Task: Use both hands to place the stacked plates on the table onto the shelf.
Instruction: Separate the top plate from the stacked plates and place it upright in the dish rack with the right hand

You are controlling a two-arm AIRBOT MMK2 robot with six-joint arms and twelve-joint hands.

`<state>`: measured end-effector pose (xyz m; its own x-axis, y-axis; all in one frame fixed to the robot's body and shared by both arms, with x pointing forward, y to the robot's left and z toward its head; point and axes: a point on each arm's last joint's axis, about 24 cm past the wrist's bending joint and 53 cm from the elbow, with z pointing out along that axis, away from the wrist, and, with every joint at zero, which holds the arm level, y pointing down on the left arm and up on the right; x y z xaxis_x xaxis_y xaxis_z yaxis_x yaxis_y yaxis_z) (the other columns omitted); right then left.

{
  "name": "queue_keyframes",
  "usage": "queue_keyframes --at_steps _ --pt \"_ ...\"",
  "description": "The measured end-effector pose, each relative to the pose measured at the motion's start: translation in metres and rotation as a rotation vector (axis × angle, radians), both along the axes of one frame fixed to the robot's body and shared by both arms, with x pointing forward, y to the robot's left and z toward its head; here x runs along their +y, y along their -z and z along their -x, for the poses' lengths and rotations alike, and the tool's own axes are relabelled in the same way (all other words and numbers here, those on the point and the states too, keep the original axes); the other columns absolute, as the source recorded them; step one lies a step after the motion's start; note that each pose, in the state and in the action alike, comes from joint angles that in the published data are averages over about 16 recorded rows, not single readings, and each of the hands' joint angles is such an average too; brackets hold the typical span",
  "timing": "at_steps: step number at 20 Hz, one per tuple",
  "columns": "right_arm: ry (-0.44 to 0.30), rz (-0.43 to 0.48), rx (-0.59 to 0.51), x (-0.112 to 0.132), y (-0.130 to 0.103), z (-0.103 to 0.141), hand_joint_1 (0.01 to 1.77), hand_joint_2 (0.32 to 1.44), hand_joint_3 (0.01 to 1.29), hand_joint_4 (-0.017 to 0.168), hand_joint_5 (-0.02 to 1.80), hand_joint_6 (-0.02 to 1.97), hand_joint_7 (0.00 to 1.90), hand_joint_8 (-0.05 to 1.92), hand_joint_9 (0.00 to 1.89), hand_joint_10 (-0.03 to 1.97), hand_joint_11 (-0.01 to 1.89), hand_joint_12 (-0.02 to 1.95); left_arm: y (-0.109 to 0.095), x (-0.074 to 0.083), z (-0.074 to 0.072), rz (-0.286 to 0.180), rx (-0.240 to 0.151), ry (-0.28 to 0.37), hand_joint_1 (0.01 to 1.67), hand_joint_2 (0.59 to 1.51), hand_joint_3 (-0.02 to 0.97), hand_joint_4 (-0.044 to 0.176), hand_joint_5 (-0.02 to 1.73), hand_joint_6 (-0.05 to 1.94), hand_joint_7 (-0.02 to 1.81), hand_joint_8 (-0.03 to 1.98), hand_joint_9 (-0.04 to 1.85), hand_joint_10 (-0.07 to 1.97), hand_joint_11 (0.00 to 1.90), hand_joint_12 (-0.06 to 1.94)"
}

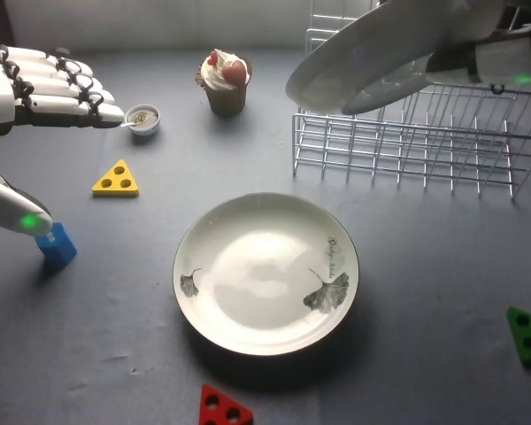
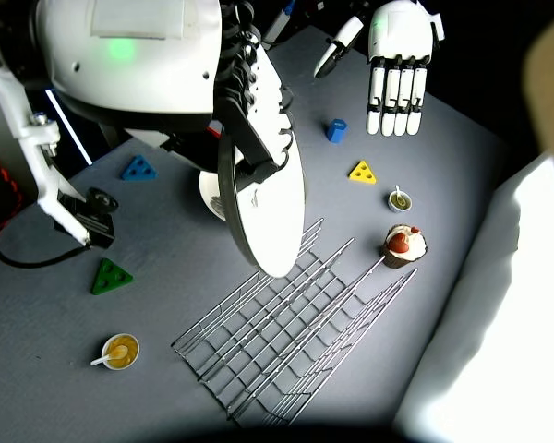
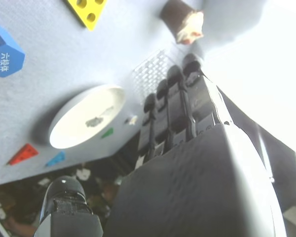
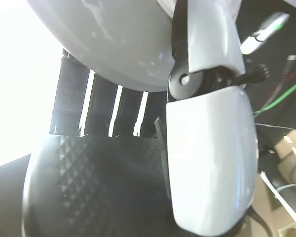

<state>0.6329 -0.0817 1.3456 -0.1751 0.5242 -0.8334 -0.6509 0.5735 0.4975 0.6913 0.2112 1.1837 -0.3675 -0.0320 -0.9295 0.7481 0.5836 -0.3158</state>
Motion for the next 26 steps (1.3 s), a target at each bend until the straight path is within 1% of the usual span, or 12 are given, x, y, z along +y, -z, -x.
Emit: queue_keyframes --at_steps 4,9,17,21,26 --pt "0.049 -0.031 0.005 -0.019 -0.003 -0.016 1.44 0.89 0.01 -0.002 0.97 0.96 1.12 0.50 1.13 0.66 1.05 1.26 0.000 -0.001 0.000 -0.005 -0.004 0.003 0.02 0.957 -0.004 0.002 0.13 0.01 0.16 0.00 0.16 0.01 0.16 0.02" --pt "0.105 -0.075 0.033 -0.043 -0.005 -0.034 1.44 0.89 0.01 -0.002 0.97 0.94 1.11 0.51 1.14 0.64 1.04 1.27 -0.001 -0.003 -0.001 -0.008 -0.011 0.009 0.02 0.957 -0.004 0.002 0.14 0.01 0.17 0.00 0.16 0.01 0.16 0.02" --pt "0.180 -0.171 0.130 -0.080 -0.001 -0.062 1.44 0.89 0.01 -0.003 0.95 0.97 1.08 0.54 1.14 0.67 1.00 1.33 -0.004 -0.007 -0.003 -0.013 -0.025 0.015 0.02 0.959 -0.004 0.002 0.15 0.01 0.17 0.00 0.17 0.01 0.17 0.02" --pt "0.190 -0.214 0.181 -0.088 0.002 -0.070 1.45 0.89 0.01 -0.004 0.96 0.97 1.09 0.54 1.14 0.67 1.00 1.32 -0.004 -0.007 -0.003 -0.018 -0.029 0.015 0.02 0.960 -0.004 0.002 0.15 0.01 0.18 0.00 0.17 0.01 0.17 0.02" --pt "0.186 -0.253 0.231 -0.088 0.003 -0.078 1.45 0.89 0.01 -0.006 0.95 0.97 1.10 0.55 1.14 0.66 1.00 1.33 -0.004 -0.006 -0.004 -0.026 -0.032 0.014 0.02 0.961 -0.003 0.002 0.15 0.01 0.18 0.00 0.18 0.01 0.17 0.02"
